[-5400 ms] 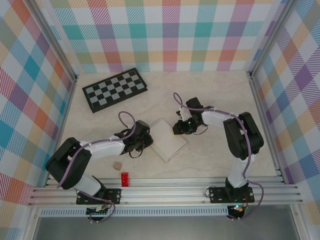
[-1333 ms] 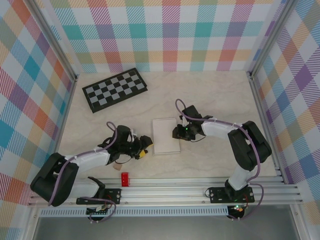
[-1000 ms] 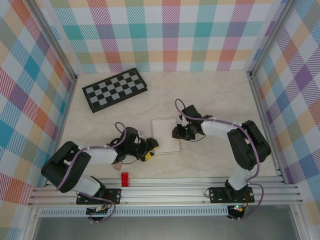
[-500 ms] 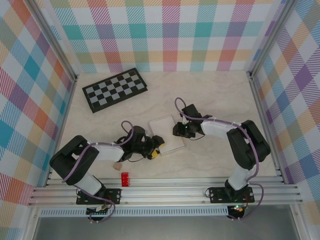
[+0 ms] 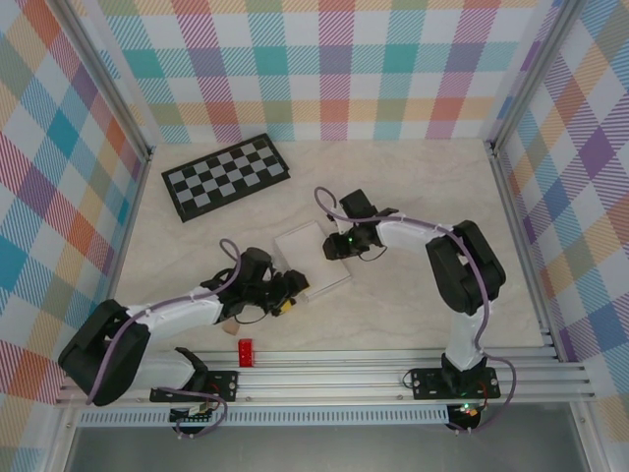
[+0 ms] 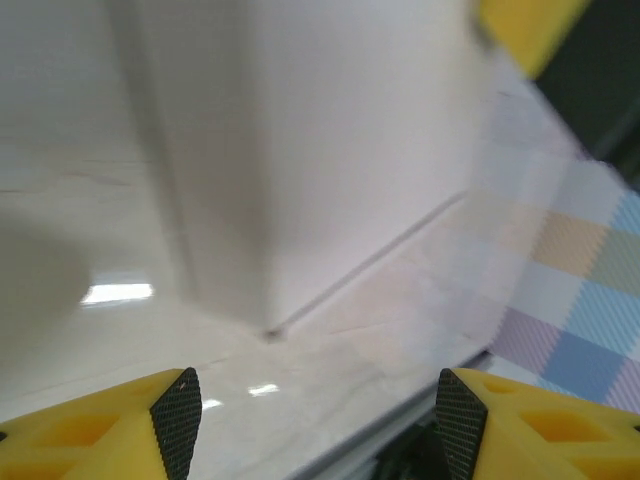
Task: Fold the paper box
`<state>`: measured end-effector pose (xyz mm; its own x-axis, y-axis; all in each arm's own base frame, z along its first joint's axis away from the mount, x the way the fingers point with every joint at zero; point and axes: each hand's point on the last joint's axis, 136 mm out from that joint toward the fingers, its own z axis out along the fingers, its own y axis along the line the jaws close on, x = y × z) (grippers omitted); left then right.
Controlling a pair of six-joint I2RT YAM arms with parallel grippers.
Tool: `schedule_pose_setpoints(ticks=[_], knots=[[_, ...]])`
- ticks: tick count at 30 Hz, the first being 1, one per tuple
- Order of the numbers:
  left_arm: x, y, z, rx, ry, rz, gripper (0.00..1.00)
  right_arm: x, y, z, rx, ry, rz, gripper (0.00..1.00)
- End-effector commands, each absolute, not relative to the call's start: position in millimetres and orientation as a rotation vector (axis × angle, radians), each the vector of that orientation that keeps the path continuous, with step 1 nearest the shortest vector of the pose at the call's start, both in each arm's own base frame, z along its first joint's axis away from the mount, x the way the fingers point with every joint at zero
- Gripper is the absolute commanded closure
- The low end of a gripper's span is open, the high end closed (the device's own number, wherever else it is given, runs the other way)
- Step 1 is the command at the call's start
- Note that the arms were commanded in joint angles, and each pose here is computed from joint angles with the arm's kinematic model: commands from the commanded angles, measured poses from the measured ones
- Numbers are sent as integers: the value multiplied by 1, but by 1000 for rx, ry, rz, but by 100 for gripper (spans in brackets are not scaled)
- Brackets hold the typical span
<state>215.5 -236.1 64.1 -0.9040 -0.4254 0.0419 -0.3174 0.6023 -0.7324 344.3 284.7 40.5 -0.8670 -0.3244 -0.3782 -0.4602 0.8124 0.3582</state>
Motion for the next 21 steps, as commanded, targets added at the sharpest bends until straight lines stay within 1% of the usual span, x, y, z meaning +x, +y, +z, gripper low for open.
schedule_pose_setpoints(ticks=[1,3,5,9,11,14,16,19,21], knots=[[207,-186,62,-648,2750,-946,34,350,275,45,-755,2702,567,62],[217,-160,78,-698,2699,-926,35,358,279,64,-787,2670,565,62],[234,-145,92,-762,2629,-999,35,364,280,83,-797,2645,550,61],[286,-135,107,-802,2548,-1078,36,369,277,120,-749,2625,519,61],[325,-140,114,-766,2487,-1121,37,363,269,130,-682,2664,500,61],[369,-145,116,-730,2455,-1112,39,340,256,128,-563,2727,525,62],[391,-139,119,-688,2452,-1029,39,316,253,122,-504,2761,587,62],[419,-135,125,-615,2439,-939,39,276,250,110,-469,2808,636,62],[434,-137,122,-594,2433,-932,38,255,249,101,-435,2845,661,62]])
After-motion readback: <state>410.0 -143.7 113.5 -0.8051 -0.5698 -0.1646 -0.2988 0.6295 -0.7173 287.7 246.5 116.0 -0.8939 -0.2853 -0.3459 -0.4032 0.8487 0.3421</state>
